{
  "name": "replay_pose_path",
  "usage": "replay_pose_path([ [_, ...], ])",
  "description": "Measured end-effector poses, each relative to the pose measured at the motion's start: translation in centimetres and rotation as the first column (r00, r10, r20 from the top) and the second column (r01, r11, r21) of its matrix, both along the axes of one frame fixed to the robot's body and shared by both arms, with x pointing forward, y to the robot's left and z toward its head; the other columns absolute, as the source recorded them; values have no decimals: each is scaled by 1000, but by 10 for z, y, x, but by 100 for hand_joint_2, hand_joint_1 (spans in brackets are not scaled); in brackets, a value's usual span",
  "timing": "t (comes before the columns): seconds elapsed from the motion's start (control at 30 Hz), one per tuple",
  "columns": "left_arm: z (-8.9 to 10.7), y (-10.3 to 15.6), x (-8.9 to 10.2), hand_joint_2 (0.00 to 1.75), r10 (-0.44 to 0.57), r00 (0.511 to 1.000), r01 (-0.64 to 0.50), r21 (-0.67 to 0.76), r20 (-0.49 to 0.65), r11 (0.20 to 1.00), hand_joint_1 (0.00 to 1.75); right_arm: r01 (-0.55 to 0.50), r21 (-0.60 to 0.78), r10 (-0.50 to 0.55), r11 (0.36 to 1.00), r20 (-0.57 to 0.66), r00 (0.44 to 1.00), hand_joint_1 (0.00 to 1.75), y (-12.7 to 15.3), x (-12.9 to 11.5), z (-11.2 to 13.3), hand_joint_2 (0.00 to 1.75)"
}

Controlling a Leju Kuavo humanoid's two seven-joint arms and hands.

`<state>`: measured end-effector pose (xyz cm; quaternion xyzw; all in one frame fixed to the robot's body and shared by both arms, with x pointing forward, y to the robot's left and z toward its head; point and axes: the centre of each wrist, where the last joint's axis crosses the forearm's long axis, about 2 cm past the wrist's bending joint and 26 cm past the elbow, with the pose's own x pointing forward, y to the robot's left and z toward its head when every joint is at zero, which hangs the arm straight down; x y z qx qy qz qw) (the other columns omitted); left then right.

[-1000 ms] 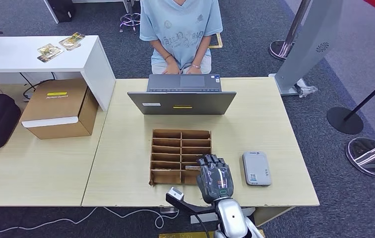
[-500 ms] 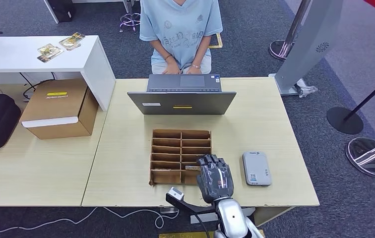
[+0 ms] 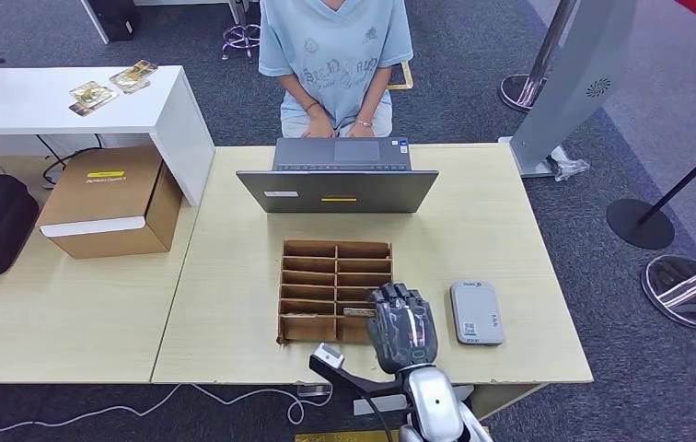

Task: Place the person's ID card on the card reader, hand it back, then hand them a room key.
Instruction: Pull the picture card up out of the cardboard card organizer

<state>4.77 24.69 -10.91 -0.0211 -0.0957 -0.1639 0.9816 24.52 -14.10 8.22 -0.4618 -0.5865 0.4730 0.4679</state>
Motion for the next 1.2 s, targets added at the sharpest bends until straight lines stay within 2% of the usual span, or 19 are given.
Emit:
replay_pose_path([
  [0.27, 0, 0, 0, 175, -3, 1000, 3, 1, 0, 1000, 0, 5, 7, -5, 1000, 7, 1000, 83, 0, -1, 2, 175],
  [0.53, 0, 0, 0, 175, 0, 1000, 0, 0, -1, 1000, 0, 5, 7, -5, 1000, 5, 1000, 97, 0, -2, 2, 175],
  [0.7, 0, 0, 0, 175, -1, 1000, 1, 0, -1, 1000, 0, 0, 6, 0, 1000, 5, 1000, 86, 0, -2, 2, 175],
  [0.9, 0, 0, 0, 175, -5, 1000, 5, 0, -1, 1000, 0, -4, 4, 4, 1000, 2, 1000, 86, 1, -1, 2, 175],
  [1.2, 0, 0, 0, 175, -6, 1000, 6, 0, -1, 1000, 0, -12, -3, 12, 1000, -6, 1000, 99, 2, -1, 1, 175],
])
